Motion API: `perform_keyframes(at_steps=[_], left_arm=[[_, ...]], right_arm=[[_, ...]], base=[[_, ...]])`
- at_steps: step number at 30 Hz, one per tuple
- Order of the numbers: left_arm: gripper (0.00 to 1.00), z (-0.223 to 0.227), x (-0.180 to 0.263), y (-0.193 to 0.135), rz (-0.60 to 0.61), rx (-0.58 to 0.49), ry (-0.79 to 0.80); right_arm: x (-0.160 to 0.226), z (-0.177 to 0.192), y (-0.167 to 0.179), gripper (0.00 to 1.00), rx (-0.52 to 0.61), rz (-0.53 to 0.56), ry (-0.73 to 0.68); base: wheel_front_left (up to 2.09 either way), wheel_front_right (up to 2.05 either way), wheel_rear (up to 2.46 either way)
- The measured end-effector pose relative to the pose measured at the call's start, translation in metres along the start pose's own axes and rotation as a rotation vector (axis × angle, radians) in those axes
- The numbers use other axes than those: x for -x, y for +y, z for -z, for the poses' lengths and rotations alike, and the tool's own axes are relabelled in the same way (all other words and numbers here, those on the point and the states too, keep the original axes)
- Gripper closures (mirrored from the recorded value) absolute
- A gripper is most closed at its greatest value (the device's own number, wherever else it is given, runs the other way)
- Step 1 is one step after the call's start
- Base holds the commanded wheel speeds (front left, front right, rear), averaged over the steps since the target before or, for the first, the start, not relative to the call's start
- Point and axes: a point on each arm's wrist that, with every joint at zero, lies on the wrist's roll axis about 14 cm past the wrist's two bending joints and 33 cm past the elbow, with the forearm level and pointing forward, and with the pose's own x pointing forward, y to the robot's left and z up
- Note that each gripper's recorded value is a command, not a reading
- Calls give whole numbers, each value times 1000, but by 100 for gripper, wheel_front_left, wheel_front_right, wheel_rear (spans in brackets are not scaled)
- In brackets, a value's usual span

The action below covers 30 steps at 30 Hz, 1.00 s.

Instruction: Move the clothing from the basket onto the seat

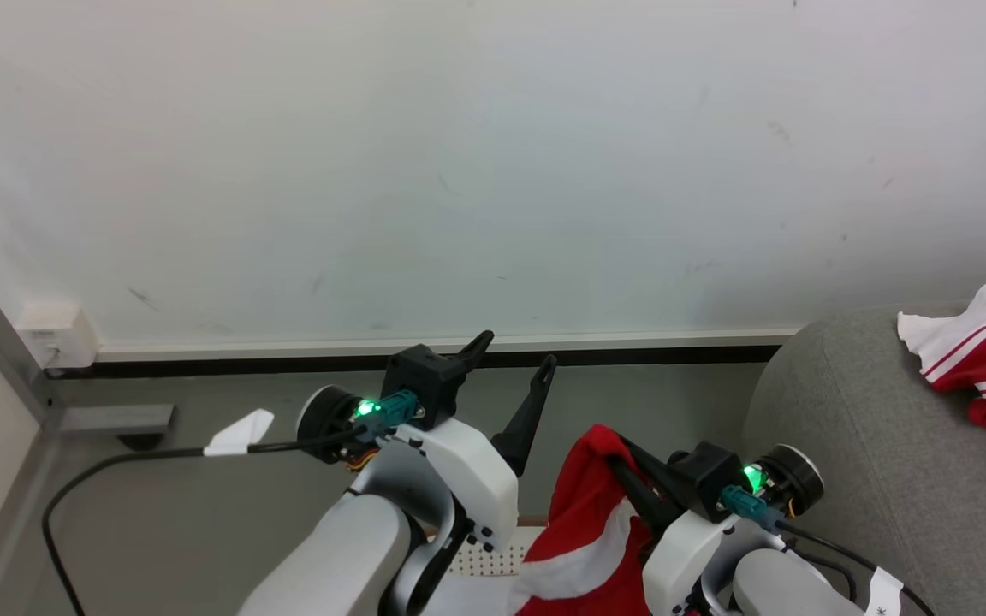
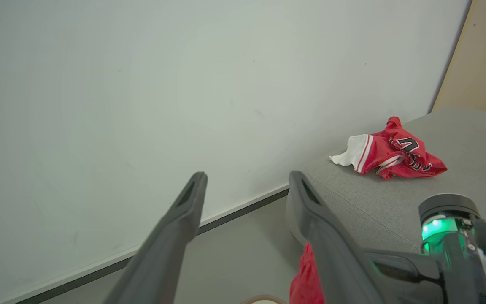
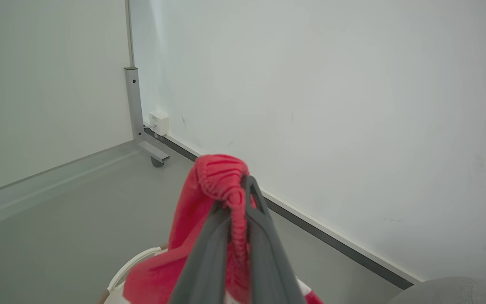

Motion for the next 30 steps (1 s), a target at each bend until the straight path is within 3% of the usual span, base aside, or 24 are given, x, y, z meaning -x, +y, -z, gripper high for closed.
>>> perform_keyframes(at_steps=[18,30], left_arm=[[0,13,-8,-26,71,38,23],[0,27,-18,-83,225,89,47]], right_arm=[[21,-32,-60,100,31,168,-97],[83,-47,-139,100,95,386,-130]], base=[[0,0,0],[0,0,0]])
